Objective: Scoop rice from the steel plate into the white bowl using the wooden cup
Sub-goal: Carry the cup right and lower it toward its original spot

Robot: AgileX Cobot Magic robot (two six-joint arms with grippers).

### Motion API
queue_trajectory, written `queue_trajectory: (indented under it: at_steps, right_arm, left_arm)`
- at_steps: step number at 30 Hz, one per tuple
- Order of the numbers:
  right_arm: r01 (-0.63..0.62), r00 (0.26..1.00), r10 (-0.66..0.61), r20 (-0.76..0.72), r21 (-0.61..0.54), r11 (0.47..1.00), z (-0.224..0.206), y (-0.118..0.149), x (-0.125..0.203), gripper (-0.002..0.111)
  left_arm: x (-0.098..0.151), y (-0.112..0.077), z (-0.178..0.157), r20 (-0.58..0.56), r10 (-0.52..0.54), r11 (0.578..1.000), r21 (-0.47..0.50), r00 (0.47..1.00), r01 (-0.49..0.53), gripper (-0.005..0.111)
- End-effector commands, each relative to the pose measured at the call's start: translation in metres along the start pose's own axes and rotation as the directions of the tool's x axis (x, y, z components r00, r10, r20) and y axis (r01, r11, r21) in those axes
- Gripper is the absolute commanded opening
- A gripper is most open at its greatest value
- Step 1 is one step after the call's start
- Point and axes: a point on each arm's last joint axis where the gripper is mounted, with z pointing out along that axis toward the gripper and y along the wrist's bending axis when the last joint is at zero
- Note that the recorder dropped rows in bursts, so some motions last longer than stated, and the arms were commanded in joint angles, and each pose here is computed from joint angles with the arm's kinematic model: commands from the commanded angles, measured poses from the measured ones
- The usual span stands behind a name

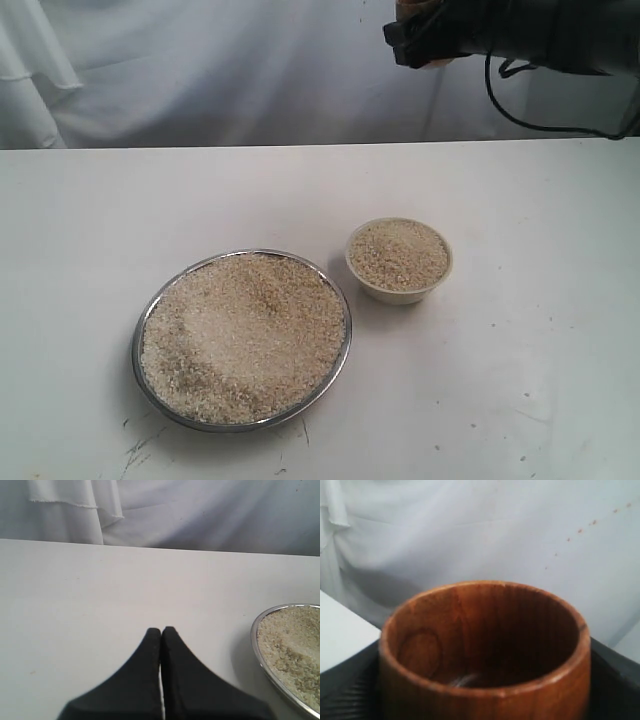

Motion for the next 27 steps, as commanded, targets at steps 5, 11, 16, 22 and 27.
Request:
queue_trajectory:
  at_steps: [5, 11, 16, 22, 27]
  right_arm:
    - [-0.228, 0.974, 0.216, 0.076, 0.315, 0.921, -0.005, -0.039, -0.024, 0.000]
    - [-0.318, 0.936, 0.224, 0.271, 0.380, 0.868, -0.010, -0.042, -0.027, 0.000]
    - [-0.334, 0.929, 0.226, 0.292, 0.405, 0.851, -0.009, -0.036, 0.002, 0.000]
    - [-0.265, 0.943, 0.165, 0.289, 0.354, 0.897, -0.020, -0.003, 0.044, 0.000]
    - [-0.216, 0.923, 0.088, 0.376, 0.312, 0.925, -0.058, 0.024, 0.061, 0.000]
  left_arm:
    - [0.000, 0.000, 0.000, 0.013, 0.002, 1.000, 0.003, 1.000, -0.002, 0.000]
    - [0.000, 0.000, 0.000, 0.013, 0.002, 1.000, 0.003, 1.000, -0.002, 0.000]
    - [0.000, 0.000, 0.000, 0.013, 0.002, 1.000, 0.003, 1.000, -0.002, 0.000]
    - [0.000, 0.000, 0.000, 0.013, 0.002, 1.000, 0.003, 1.000, -0.002, 0.000]
    - [0.000, 0.000, 0.000, 0.013, 0.002, 1.000, 0.003, 1.000, -0.002, 0.000]
